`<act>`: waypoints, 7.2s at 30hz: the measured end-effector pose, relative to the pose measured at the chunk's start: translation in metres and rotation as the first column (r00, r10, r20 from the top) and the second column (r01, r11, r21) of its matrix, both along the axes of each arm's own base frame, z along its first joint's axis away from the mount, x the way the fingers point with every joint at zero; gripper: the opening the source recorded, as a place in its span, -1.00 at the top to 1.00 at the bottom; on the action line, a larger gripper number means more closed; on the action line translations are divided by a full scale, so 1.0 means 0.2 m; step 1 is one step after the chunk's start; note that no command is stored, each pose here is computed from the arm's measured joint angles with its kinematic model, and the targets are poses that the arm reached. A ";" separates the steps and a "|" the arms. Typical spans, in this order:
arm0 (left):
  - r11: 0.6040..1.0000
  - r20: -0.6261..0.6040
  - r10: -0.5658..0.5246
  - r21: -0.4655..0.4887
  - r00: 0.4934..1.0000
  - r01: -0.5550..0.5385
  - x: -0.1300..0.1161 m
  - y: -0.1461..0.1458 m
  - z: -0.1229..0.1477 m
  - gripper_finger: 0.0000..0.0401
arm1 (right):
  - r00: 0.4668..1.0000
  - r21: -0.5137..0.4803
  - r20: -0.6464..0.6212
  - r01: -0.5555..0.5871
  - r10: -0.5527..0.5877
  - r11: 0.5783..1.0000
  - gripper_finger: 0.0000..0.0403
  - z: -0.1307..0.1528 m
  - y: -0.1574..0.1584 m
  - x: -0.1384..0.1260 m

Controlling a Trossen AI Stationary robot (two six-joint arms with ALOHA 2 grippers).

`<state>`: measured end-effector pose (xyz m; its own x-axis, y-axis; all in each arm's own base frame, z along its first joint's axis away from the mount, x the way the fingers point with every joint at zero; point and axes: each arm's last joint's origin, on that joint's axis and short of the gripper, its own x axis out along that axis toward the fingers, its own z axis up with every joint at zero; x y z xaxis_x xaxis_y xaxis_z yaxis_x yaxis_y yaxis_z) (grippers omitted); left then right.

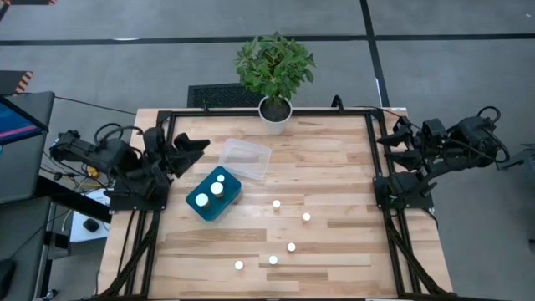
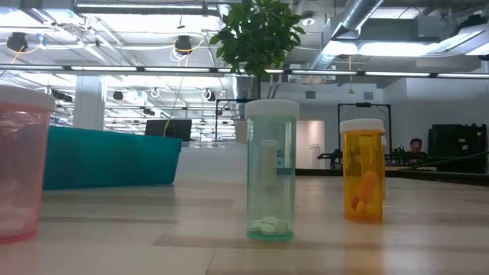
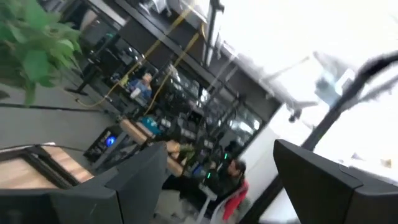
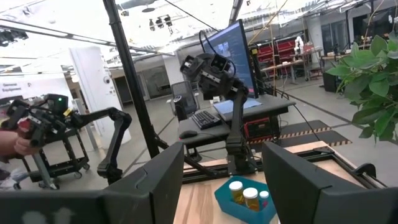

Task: Pick and place medicine bottles into bin by pill shape (circle, oval)
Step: Put the orange pill bottle into the transparent bin

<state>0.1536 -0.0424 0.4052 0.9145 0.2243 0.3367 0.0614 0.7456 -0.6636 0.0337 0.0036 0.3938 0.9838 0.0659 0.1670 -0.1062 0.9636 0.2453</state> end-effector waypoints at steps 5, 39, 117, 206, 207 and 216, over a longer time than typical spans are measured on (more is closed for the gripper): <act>1.000 0.025 -0.022 0.022 0.999 0.021 -0.02 0.02 0.01 -0.44 | 1.000 0.000 0.000 0.000 0.000 1.000 -0.12 0.00 0.00 0.00; 0.999 -0.121 0.047 0.031 0.991 -0.044 0.12 0.07 -0.08 -0.44 | 1.000 -0.005 -0.015 -0.001 0.001 1.000 -0.12 -0.01 0.00 0.00; 0.772 -0.579 -0.613 -0.293 0.538 0.564 0.44 -0.50 -0.52 -0.44 | 0.991 0.101 -0.132 0.019 -0.006 0.995 -0.12 -0.03 0.04 0.14; 0.908 -0.398 -0.410 -0.096 0.821 0.407 0.36 -0.18 -0.06 -0.44 | 0.845 -0.115 -0.533 -0.013 -0.051 0.993 -0.12 -0.02 0.18 0.54; 0.906 -0.412 -0.416 -0.107 0.811 0.411 0.35 -0.19 -0.07 -0.44 | 0.829 -0.106 -0.557 -0.009 -0.052 0.994 -0.12 -0.03 0.19 0.57; 0.879 -0.575 -0.443 -0.127 0.688 0.460 0.30 -0.28 -0.16 -0.44 | 0.619 -0.062 -0.783 0.022 -0.062 0.998 -0.12 -0.24 0.30 0.78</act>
